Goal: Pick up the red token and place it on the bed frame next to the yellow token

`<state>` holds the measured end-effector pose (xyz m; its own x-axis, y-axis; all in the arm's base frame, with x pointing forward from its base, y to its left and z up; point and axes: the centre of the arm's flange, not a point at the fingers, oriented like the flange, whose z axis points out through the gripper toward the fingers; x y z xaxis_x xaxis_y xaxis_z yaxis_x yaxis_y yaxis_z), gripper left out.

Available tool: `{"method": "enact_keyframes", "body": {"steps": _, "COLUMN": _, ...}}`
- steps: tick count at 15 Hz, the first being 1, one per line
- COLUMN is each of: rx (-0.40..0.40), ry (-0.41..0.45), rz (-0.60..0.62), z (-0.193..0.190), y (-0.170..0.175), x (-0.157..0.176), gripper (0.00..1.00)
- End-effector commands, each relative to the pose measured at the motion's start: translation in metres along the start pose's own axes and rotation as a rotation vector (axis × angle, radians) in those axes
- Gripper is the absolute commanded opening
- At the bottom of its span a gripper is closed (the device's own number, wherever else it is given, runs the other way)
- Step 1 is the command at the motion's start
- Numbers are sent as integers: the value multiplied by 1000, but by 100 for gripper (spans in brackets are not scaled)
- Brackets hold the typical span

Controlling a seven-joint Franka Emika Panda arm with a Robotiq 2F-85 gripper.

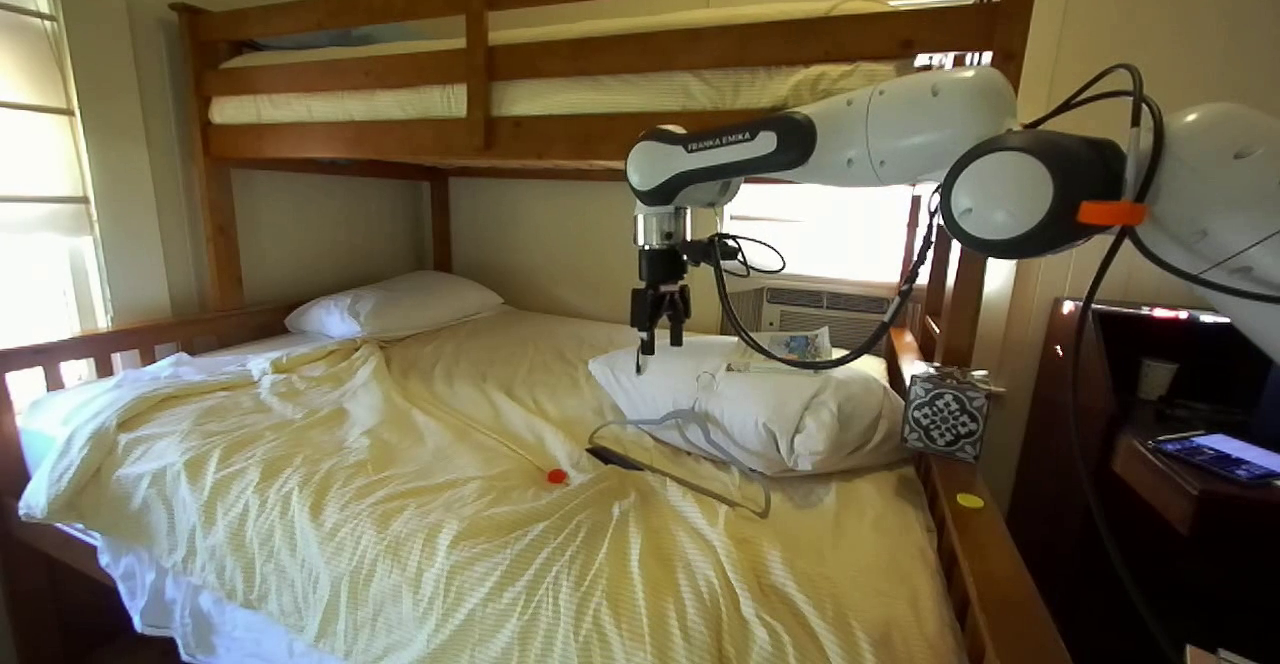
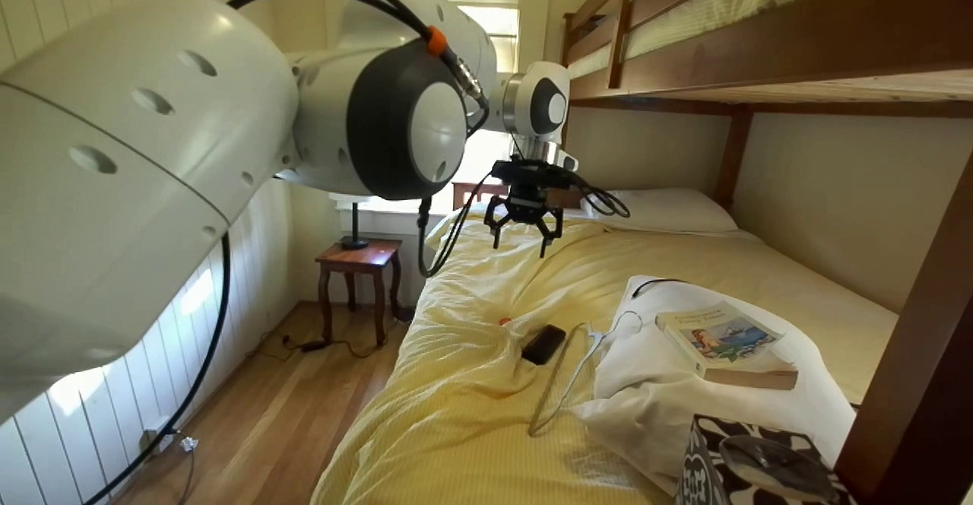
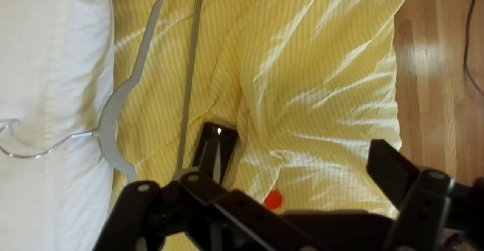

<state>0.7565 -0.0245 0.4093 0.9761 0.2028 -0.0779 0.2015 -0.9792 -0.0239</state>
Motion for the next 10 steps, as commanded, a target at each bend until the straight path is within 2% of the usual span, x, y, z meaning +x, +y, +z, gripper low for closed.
{"method": "enact_keyframes", "body": {"steps": 1, "rx": -39, "ry": 207, "rz": 9, "z": 9, "y": -10, "x": 23, "gripper": 100}}
{"method": "enact_keyframes", "body": {"steps": 8, "rx": -156, "ry": 628, "rz": -69, "z": 50, "y": -59, "x": 139, "gripper": 100}}
{"method": "enact_keyframes", "body": {"steps": 10, "rx": -225, "ry": 672, "rz": -92, "z": 70, "y": -60, "x": 161, "gripper": 100}}
